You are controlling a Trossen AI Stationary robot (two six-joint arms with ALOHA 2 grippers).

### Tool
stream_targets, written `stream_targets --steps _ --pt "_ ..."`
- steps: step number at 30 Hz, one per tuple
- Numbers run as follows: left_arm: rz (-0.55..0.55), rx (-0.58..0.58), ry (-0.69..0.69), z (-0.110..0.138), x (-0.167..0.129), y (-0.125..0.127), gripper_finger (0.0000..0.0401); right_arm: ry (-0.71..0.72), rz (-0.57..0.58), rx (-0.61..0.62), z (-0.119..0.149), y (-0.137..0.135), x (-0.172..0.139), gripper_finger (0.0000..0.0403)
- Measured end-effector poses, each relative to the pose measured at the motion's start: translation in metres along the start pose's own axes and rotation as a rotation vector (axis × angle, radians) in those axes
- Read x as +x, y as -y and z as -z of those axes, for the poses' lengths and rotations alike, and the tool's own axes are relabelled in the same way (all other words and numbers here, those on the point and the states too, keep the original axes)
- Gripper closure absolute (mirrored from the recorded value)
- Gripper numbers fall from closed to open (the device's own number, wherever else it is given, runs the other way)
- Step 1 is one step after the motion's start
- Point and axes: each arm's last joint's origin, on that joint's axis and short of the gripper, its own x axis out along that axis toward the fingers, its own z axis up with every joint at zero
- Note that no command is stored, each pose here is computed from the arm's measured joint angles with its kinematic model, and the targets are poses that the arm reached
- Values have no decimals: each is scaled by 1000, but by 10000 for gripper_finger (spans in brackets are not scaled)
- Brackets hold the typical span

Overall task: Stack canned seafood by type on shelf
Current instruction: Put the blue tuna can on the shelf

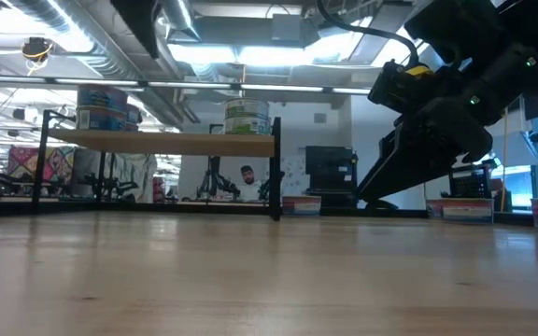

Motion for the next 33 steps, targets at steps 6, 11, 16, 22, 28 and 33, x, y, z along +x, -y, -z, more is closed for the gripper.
stream_targets --steps 6,11,16,22,28,33 --pt "155 -21 69 5 -13 46 132 0 1 0 0 0 0 139" --pt "254 -79 33 23 -20 82 132 3 8 -8 0 0 0 139" --pt "375 -155 -107 48 -11 126 137 15 52 -8 -1 2 0 139" --pt "428 -182 -396 80 6 175 167 20 70 0 -1 2 0 139" --pt "372 -149 -572 111 17 206 195 26 78 13 -1 2 0 139" --pt "315 -152 -647 133 18 223 216 27 84 13 -1 3 0 139"
